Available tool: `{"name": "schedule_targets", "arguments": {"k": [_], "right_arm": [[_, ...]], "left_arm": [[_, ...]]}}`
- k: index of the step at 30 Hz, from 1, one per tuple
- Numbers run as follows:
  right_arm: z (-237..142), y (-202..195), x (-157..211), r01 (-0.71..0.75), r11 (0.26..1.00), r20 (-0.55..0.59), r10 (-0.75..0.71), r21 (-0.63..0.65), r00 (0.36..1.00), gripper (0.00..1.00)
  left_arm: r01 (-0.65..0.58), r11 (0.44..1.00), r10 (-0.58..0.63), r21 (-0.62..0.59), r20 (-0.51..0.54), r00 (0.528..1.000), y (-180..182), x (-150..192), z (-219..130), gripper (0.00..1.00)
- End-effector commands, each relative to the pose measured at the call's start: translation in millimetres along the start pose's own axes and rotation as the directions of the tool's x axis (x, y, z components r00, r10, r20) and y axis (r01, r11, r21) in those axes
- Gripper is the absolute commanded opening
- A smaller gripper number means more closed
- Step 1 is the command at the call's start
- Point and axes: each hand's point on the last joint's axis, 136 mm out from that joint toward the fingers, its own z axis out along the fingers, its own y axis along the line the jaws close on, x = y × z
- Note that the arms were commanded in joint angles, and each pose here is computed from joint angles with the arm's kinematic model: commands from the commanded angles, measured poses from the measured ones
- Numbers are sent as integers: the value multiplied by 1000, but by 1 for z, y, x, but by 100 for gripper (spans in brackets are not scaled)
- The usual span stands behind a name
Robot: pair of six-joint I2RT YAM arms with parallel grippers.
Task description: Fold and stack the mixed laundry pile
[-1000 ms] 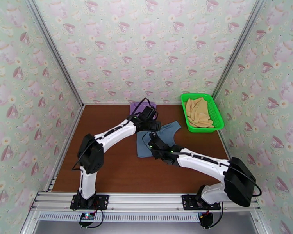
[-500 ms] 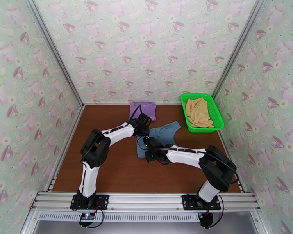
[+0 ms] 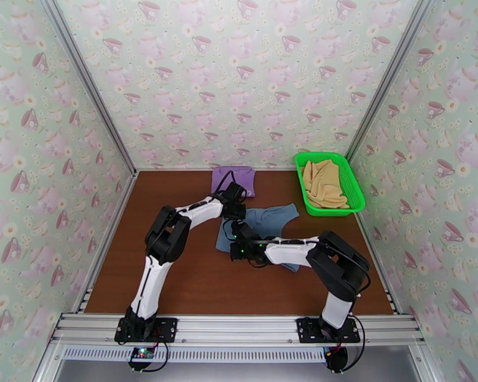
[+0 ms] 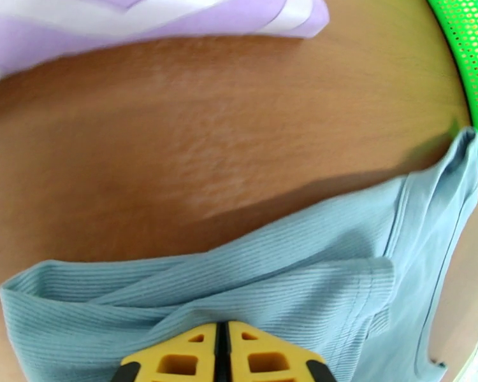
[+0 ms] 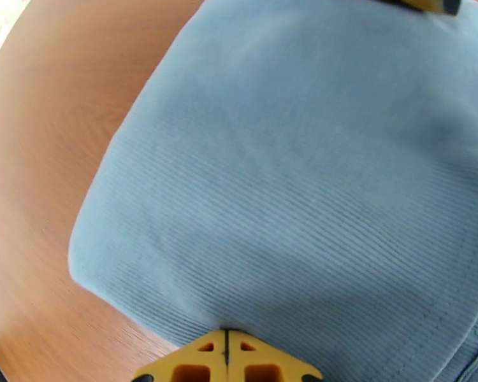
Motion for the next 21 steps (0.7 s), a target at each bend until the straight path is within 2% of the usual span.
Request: {"name": "schedule_targets", "arguments": {"k": [1,3,5,6,7,8,11,13,15,17,21], "right_arm": [[-11,-39,-1,-87,974,-20,93,209,995,0],[-28,-41,-23,-47,970,1,48,238,999,0],[-50,-47,-44,-33,968,32,26,247,999,4],[-61,-51,-51,-30,968,44,20,248,999,6],[-72,-57,-58,-26,968,54,13,250,998,7],[-81,-65,-64,-21,967,60,6,254,998,8],[-98,-81,-80,8,978,56,-20,210,998,10],[-97,-86,-91,35,989,31,-40,146,999,10],[-91,-98,-104,60,989,4,-61,132,998,5],[-76,-113,-119,82,988,-33,-78,129,996,0],[-45,-144,-143,97,983,-91,-83,155,992,1]], "left_arm": [[7,999,-6,-46,33,999,51,-33,-13,15],[3,1000,0,-28,117,993,38,-54,-47,16],[4,1000,0,-19,225,974,28,-74,-97,19],[5,1000,0,-19,264,965,26,-77,-117,21],[12,1000,-4,-26,307,952,25,-80,-142,28],[25,999,-10,-42,335,942,28,-78,-164,33],[65,994,-31,-86,351,936,40,-58,-205,38],[88,992,-56,-85,321,945,46,-35,-210,38],[132,989,-108,-70,285,953,53,-8,-203,37],[178,983,-162,-40,255,953,58,18,-186,35],[257,966,-250,-13,186,950,63,55,-145,28]]}}
